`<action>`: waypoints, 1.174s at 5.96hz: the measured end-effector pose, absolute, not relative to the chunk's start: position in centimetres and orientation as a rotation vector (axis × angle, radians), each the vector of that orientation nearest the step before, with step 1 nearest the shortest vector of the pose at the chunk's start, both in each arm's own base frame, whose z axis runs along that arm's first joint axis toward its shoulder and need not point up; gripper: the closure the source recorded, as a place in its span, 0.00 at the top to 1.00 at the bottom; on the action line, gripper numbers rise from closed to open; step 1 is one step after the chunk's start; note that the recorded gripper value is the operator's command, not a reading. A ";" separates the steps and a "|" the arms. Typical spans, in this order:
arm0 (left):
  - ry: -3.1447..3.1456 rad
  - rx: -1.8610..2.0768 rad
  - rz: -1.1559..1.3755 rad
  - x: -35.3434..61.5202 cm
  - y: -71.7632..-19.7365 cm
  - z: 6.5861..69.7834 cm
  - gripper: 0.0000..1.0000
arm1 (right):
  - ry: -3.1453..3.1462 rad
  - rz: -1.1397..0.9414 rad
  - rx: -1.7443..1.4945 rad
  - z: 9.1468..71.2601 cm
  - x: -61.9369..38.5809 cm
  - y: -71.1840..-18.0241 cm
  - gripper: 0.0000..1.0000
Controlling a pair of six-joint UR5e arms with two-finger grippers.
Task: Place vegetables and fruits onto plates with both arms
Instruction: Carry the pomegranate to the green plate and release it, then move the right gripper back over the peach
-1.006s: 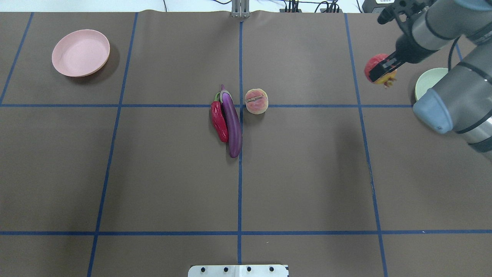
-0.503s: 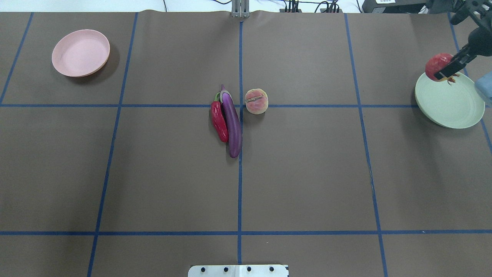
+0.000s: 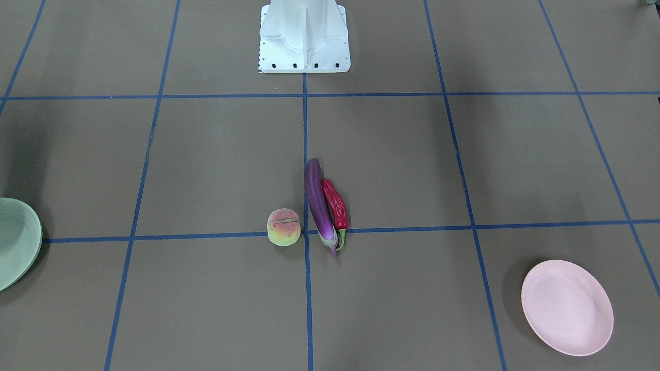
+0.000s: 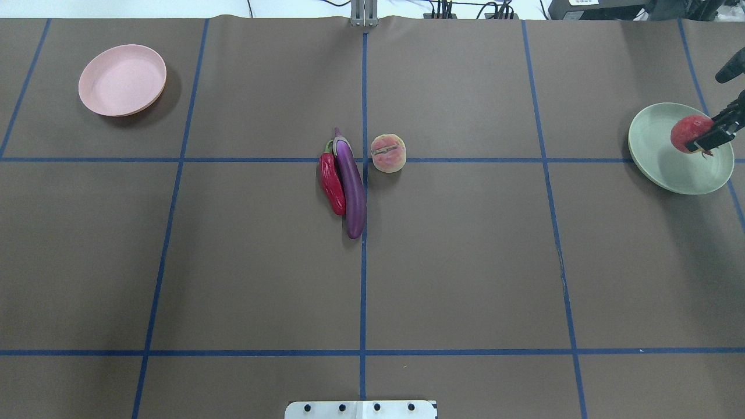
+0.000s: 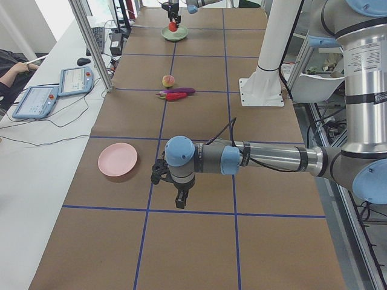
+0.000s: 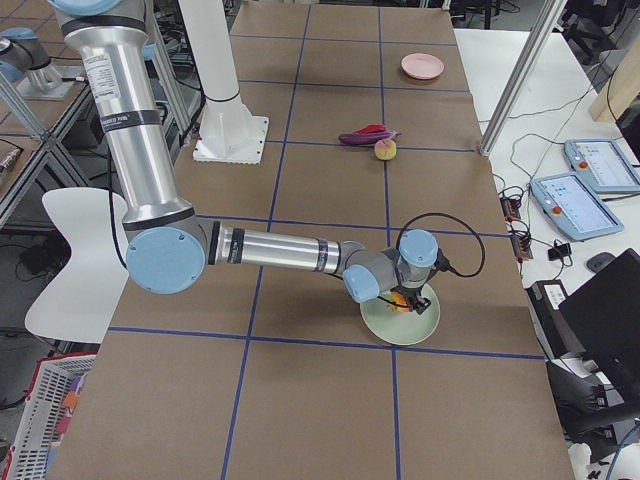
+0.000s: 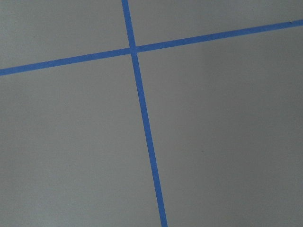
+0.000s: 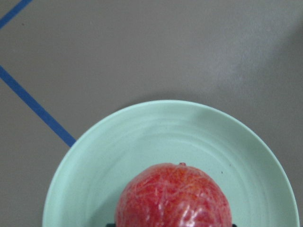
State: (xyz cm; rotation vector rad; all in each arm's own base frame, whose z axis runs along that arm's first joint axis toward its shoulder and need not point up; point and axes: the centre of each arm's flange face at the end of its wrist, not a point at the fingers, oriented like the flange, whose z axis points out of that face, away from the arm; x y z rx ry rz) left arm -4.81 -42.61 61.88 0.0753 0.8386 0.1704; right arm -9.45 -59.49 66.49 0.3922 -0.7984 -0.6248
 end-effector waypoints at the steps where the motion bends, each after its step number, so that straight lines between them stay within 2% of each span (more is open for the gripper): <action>1: 0.839 0.076 0.171 -4.8 -42.6 61.9 1.00 | -0.812 -0.553 0.375 65.8 -9.3 -59.6 1.00; 2: 0.840 0.078 0.172 -4.8 -42.6 61.8 1.00 | -0.841 -0.438 0.375 61.8 -9.7 -61.0 0.99; 4: 0.840 0.079 0.173 -4.8 -42.7 61.7 1.00 | -0.882 -0.318 0.384 50.0 -13.2 -63.9 0.99; 7: 0.840 0.081 0.173 -4.8 -42.7 61.7 1.00 | -0.764 -0.288 0.324 31.8 -30.0 -62.0 0.99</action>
